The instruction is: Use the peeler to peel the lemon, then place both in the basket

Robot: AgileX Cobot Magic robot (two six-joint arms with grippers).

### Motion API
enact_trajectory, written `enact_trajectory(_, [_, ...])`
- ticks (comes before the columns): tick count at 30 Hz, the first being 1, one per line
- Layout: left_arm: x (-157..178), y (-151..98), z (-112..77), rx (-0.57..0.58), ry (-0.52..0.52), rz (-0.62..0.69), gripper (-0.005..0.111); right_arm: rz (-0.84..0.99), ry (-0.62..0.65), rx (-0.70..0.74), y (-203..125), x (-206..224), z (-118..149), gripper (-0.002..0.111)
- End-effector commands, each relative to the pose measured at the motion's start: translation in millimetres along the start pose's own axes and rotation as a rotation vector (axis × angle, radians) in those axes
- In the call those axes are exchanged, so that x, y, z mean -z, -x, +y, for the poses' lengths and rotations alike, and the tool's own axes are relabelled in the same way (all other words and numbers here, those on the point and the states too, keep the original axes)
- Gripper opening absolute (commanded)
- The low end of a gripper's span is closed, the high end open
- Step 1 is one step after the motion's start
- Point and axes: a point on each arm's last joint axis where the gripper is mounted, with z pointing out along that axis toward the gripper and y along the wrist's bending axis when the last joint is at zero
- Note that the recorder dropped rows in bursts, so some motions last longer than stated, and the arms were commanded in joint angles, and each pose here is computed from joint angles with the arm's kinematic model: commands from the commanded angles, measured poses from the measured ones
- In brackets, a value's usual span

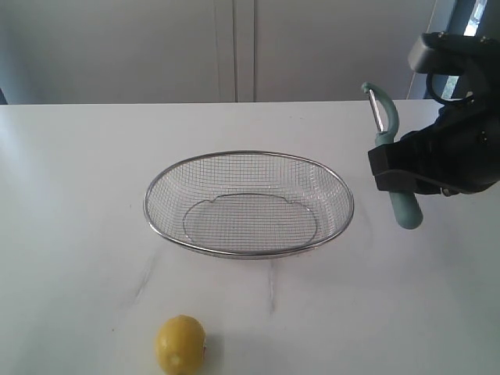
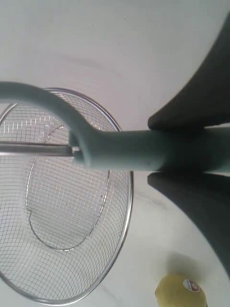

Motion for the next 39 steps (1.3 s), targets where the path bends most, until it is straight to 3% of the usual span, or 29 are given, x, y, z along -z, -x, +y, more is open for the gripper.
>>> enact_trajectory(1, [0, 0, -0.1, 0.014, 0.001, -0.010, 0.000, -0.025, 0.002, 0.009, 3, 3, 1, 0.000])
enact_trajectory(10, [0, 0, -0.1, 0.014, 0.001, -0.010, 0.000, -0.025, 0.002, 0.009, 3, 3, 1, 0.000])
enact_trajectory(26, [1, 12, 3.1, 0.018, 0.035, -0.140, 0.000, -0.025, 0.002, 0.009, 3, 3, 1, 0.000])
enact_trajectory(39, [1, 14, 3.8, 0.357, 0.014, -0.176, 0.000, -0.025, 0.002, 0.023, 3, 3, 1, 0.000])
